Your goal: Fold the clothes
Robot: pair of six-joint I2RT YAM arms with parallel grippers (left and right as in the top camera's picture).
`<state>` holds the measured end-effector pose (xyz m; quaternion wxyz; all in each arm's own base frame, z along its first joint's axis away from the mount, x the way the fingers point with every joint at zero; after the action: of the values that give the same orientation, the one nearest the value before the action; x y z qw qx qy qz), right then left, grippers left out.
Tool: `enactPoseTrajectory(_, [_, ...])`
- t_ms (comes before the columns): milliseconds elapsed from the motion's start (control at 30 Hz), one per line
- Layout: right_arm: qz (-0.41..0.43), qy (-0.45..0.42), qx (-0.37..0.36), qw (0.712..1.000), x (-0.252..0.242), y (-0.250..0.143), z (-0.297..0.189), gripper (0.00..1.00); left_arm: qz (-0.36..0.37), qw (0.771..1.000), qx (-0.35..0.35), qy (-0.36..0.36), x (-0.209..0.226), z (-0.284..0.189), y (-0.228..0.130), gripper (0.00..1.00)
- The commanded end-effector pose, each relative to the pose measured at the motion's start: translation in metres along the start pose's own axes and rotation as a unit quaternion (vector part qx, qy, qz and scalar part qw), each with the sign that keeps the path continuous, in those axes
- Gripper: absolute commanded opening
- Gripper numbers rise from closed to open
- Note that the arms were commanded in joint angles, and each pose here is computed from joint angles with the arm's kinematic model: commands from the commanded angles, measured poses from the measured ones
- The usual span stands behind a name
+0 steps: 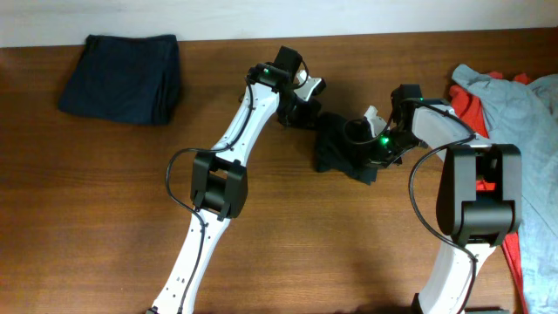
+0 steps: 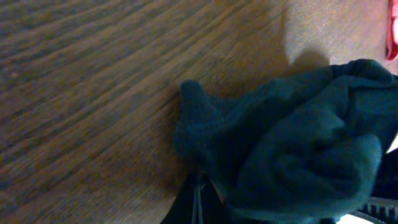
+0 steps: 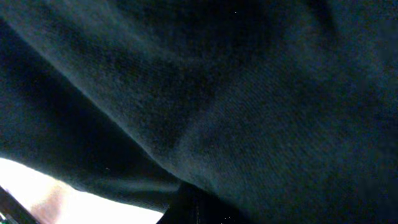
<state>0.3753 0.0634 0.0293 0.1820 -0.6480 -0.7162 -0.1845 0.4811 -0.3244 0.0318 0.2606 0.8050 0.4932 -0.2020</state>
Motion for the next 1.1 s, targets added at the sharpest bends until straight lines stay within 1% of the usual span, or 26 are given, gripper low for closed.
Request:
enactPoseTrajectory(0, [0.006, -0.012, 0.028, 1.0, -0.007, -0.008, 0.009, 0.04, 0.03, 0.999, -0.035, 0.009, -0.02, -0.031, 0.016, 0.0])
enactPoseTrajectory(133, [-0.004, -0.003, 0.009, 1.0, 0.009, 0.014, -0.016, 0.04, 0.057, 0.995, -0.078, 0.006, -0.051, -0.073, 0.03, 0.0])
enactPoseTrajectory(167, [-0.009, -0.004, 0.001, 1.0, 0.017, 0.025, -0.032, 0.04, 0.057, 0.994, -0.088, 0.005, -0.06, -0.084, 0.033, 0.0])
enactPoseTrajectory(233, [-0.014, -0.005, -0.008, 1.0, 0.024, 0.033, -0.046, 0.04, 0.053, 0.995, -0.089, 0.004, -0.064, -0.091, 0.031, 0.0])
enactPoseTrajectory(333, [-0.023, -0.007, -0.026, 0.999, 0.031, 0.045, -0.062, 0.04, 0.035, 0.997, -0.061, 0.006, -0.062, -0.087, 0.018, 0.0])
enactPoseTrajectory(433, [-0.029, -0.009, -0.036, 0.999, 0.032, 0.05, -0.064, 0.04, 0.025, 0.999, -0.041, 0.008, -0.06, -0.086, 0.009, 0.0])
enactPoseTrajectory(600, [-0.023, -0.038, -0.03, 0.999, 0.017, 0.051, -0.054, 0.04, 0.006, 1.0, -0.01, 0.004, -0.061, -0.084, -0.005, 0.0])
enactPoseTrajectory(833, [-0.034, -0.04, -0.051, 0.997, 0.01, 0.058, -0.043, 0.04, 0.02, 0.998, 0.003, -0.053, -0.078, -0.084, -0.011, 0.0])
enactPoseTrajectory(1000, [-0.04, -0.042, -0.061, 0.996, 0.009, 0.063, -0.042, 0.04, 0.01, 0.998, 0.035, -0.058, -0.087, -0.078, -0.025, 0.0])
enactPoseTrajectory(1067, [-0.042, -0.043, -0.066, 0.996, 0.009, 0.065, -0.043, 0.04, 0.019, 0.997, 0.045, -0.057, -0.091, -0.076, -0.03, 0.0])
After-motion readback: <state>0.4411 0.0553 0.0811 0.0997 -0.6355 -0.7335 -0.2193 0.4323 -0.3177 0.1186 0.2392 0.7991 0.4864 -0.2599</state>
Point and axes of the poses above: each gripper's point midway between its finger pads, its own z axis out along the fingers, its own x axis along the line the jaws close on, y = z × x, the point moved 3 cm from there along -z, back along the fingers, and after that the axes turned 1 degree about -z, right-handed, at the moved point
